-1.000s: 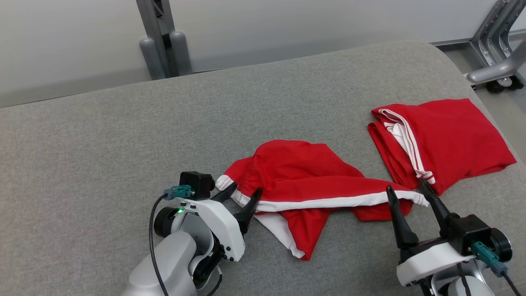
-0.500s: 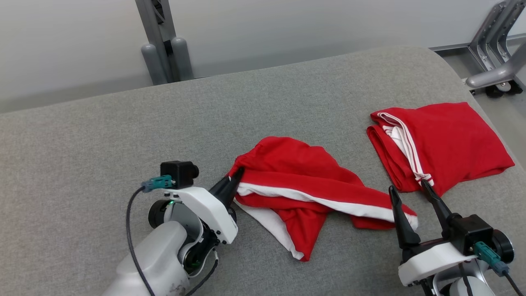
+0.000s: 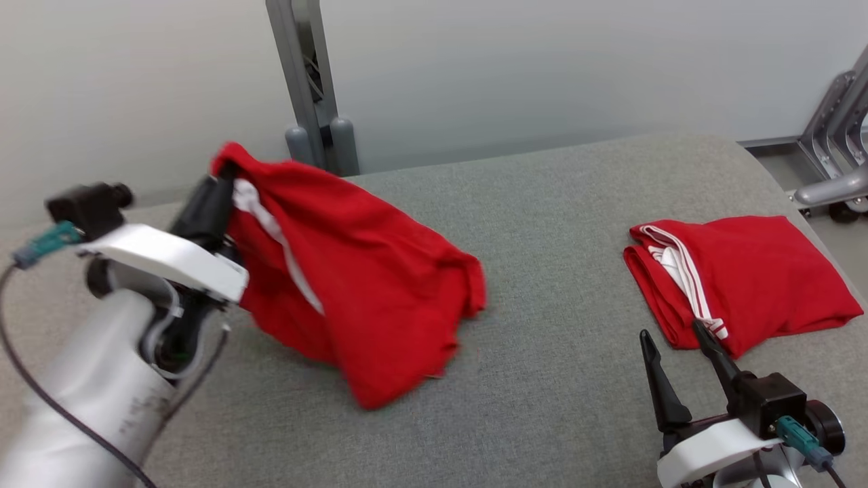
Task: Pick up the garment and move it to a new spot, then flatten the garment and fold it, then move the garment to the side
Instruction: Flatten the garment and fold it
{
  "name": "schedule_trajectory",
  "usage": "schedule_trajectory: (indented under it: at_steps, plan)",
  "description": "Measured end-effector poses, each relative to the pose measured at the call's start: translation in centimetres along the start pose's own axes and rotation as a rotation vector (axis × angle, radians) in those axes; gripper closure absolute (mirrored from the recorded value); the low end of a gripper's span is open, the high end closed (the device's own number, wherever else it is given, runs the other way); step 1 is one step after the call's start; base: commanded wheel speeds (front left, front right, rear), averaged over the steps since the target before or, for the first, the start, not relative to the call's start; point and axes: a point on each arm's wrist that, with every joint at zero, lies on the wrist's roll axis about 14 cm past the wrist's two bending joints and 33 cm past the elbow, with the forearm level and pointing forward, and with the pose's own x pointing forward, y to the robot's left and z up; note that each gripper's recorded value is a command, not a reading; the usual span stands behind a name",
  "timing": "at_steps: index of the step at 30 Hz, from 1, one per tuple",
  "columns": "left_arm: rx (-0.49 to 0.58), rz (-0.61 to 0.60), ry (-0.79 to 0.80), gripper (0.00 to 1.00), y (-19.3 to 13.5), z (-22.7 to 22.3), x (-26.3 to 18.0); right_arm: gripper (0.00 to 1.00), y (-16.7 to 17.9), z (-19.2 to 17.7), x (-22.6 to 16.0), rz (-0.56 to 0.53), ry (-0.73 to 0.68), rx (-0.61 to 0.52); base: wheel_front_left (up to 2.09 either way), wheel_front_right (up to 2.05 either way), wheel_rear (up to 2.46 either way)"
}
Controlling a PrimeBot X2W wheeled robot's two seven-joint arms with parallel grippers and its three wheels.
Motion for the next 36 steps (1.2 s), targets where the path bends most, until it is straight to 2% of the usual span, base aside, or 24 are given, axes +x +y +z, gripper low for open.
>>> schedule_trajectory:
  at_steps: [2, 3, 7, 11, 15, 16, 20, 25, 26, 27, 28, 31, 36]
  plan:
    - [0.06, -0.014, -0.056, 1.0, 0.0, 2.9, 0.0, 0.0, 0.2, 0.2, -0.2, 0.005, -0.008, 0.002, 0.0, 0.0, 0.0]
    - [0.06, -0.014, -0.056, 1.0, 0.0, 2.9, 0.0, 0.0, 0.2, 0.2, -0.2, 0.005, -0.008, 0.002, 0.0, 0.0, 0.0]
    - [0.174, -0.076, -0.148, 1.0, -1.7, 7.1, 0.5, 0.0, 0.3, 0.3, -0.5, 0.005, -0.011, 0.011, 0.0, 0.0, 0.0]
    - [0.242, -0.173, -0.165, 1.0, -5.5, 6.6, 1.2, 0.0, 0.1, 0.0, -0.9, -0.004, -0.005, 0.021, 0.0, 0.0, 0.0]
    - [0.293, -0.291, -0.069, 1.0, -9.8, 1.2, 1.6, 0.0, -0.3, -0.1, -1.3, -0.019, 0.001, 0.027, 0.0, 0.0, 0.0]
    - [0.297, -0.346, 0.029, 1.0, -11.7, -3.2, 1.2, 0.0, -0.6, -0.1, -1.4, -0.027, 0.001, 0.028, 0.0, 0.0, 0.0]
    - [0.309, -0.458, 0.222, 1.0, -15.5, -11.5, -0.6, 0.0, -1.4, -0.2, -1.9, -0.056, 0.005, 0.031, 0.0, 0.0, 0.0]
    - [0.338, -0.571, 0.409, 1.0, -18.0, -18.8, -3.8, 0.0, -2.4, -0.5, -2.2, -0.087, 0.016, 0.03, 0.0, 0.0, 0.0]
    - [0.346, -0.594, 0.446, 0.74, -18.3, -19.9, -4.5, 0.0, -2.5, -0.5, -2.1, -0.092, 0.018, 0.033, 0.0, 0.0, 0.0]
    - [0.354, -0.607, 0.477, 0.07, -18.3, -20.9, -5.2, 0.0, -2.6, -0.5, -2.1, -0.096, 0.018, 0.032, 0.0, 0.0, 0.0]
    - [0.362, -0.621, 0.508, 0.0, -18.3, -21.8, -5.9, 0.0, -2.7, -0.5, -2.0, -0.098, 0.018, 0.032, 0.0, 0.0, 0.0]
    - [0.357, -0.64, 0.567, 0.0, -18.3, -23.3, -7.3, 0.0, -2.8, -0.6, -1.8, -0.099, 0.021, 0.033, 0.0, 0.0, 0.0]
    - [0.307, -0.597, 0.531, 0.0, -17.7, -22.1, -6.9, 0.0, -2.0, -0.1, -0.8, -0.07, 0.005, 0.034, 0.0, 0.0, 0.0]
